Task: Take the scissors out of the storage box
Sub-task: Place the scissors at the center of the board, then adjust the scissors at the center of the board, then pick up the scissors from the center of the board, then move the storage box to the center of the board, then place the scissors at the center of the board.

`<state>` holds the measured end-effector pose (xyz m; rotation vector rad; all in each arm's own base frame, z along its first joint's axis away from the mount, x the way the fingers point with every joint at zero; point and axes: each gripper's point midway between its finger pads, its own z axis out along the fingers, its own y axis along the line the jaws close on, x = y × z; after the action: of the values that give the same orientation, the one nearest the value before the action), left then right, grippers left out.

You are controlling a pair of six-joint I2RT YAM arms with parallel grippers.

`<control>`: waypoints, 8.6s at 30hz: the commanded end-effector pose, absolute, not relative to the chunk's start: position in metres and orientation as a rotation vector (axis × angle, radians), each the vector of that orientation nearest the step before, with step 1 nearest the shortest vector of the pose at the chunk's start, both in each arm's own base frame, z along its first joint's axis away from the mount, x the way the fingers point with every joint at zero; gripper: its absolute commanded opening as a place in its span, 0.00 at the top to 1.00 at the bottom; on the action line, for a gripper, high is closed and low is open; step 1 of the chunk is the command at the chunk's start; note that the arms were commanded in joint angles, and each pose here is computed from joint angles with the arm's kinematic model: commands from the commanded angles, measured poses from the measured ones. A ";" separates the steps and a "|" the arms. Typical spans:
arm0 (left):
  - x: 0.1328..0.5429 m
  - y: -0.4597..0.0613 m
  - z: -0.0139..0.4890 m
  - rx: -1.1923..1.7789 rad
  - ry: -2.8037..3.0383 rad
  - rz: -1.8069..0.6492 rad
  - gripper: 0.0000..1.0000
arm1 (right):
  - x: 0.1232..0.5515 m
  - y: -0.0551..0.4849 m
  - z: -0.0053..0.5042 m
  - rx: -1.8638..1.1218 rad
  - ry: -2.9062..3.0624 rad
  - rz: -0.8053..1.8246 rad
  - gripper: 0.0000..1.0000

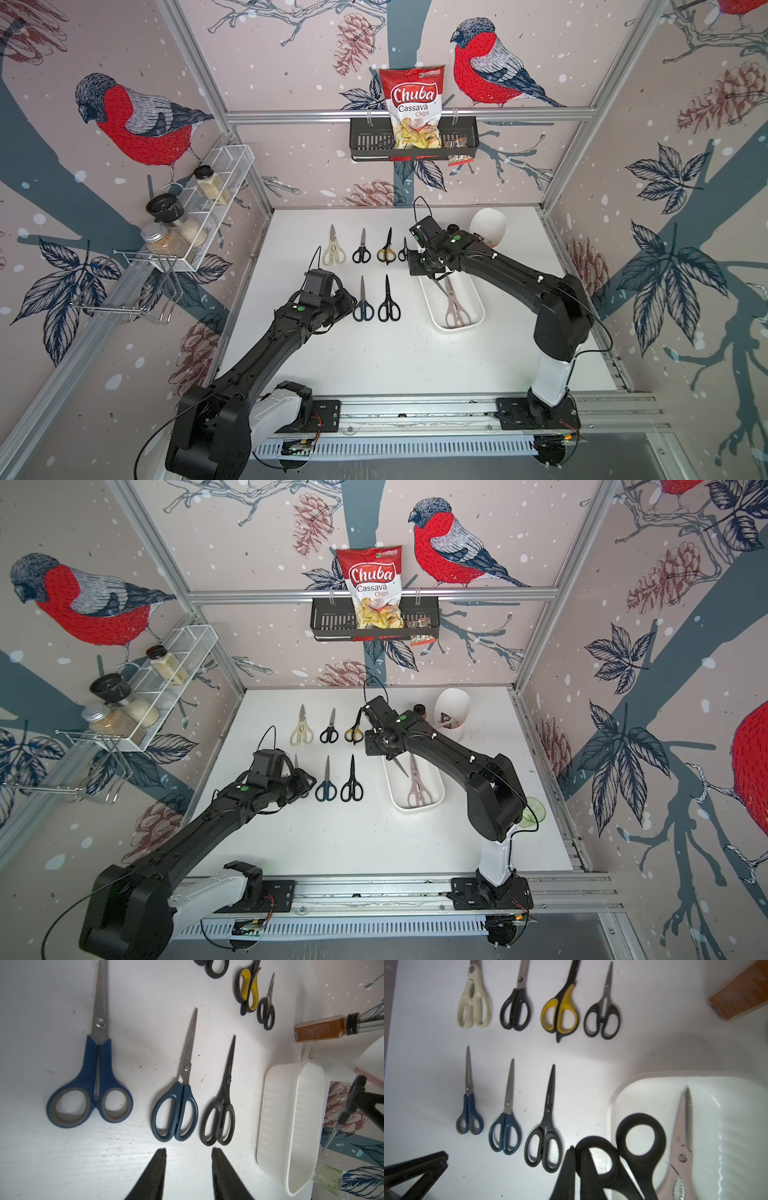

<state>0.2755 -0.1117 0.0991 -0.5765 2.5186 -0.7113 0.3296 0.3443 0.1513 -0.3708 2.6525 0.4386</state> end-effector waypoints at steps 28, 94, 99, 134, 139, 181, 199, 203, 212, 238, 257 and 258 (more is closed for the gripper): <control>0.272 -0.060 0.108 -0.595 2.497 -0.727 0.58 | 0.119 0.435 0.042 -1.335 2.543 0.382 1.00; 0.223 -0.184 0.055 0.108 2.800 -0.631 0.60 | 0.174 0.307 0.009 -0.224 2.925 0.321 0.72; 0.201 -0.188 0.043 0.216 2.870 -0.575 0.61 | 0.189 0.311 0.019 -0.261 2.902 0.309 0.72; 0.156 -0.202 0.005 0.471 3.016 -0.301 0.82 | 0.243 0.236 0.162 0.028 2.601 0.579 0.70; 0.153 -0.211 0.006 0.490 3.015 -0.311 0.88 | 0.249 0.233 0.164 0.052 2.585 0.580 0.70; 0.222 -0.204 0.081 -0.161 2.860 -0.375 1.00 | 0.294 0.282 0.107 -0.163 2.655 0.424 0.63; 0.233 -0.218 0.077 -0.204 2.831 -0.441 1.00 | 0.301 0.275 0.068 -0.121 2.718 0.328 0.82; 0.241 -0.229 0.076 -0.222 2.816 -0.490 1.00 | 0.296 0.258 0.067 -0.063 2.724 0.302 0.87; 0.260 -0.263 0.071 -0.290 2.783 -0.507 1.00 | 0.300 0.233 0.076 0.029 2.694 0.341 0.73; 0.271 -0.295 0.024 -0.519 2.861 -0.367 1.00 | 0.306 0.184 0.166 0.136 2.483 0.531 0.56; 0.283 -0.302 0.056 -0.498 2.788 -0.435 0.67 | 0.306 0.216 0.124 -0.015 2.612 0.591 0.54; 0.287 -0.302 0.065 -0.489 2.767 -0.448 0.66 | 0.306 0.222 0.119 -0.040 2.629 0.581 0.54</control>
<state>0.2795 -0.3038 0.0472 -0.5108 2.8167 -0.4470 0.3050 0.2055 0.1220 0.0499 2.6175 0.5555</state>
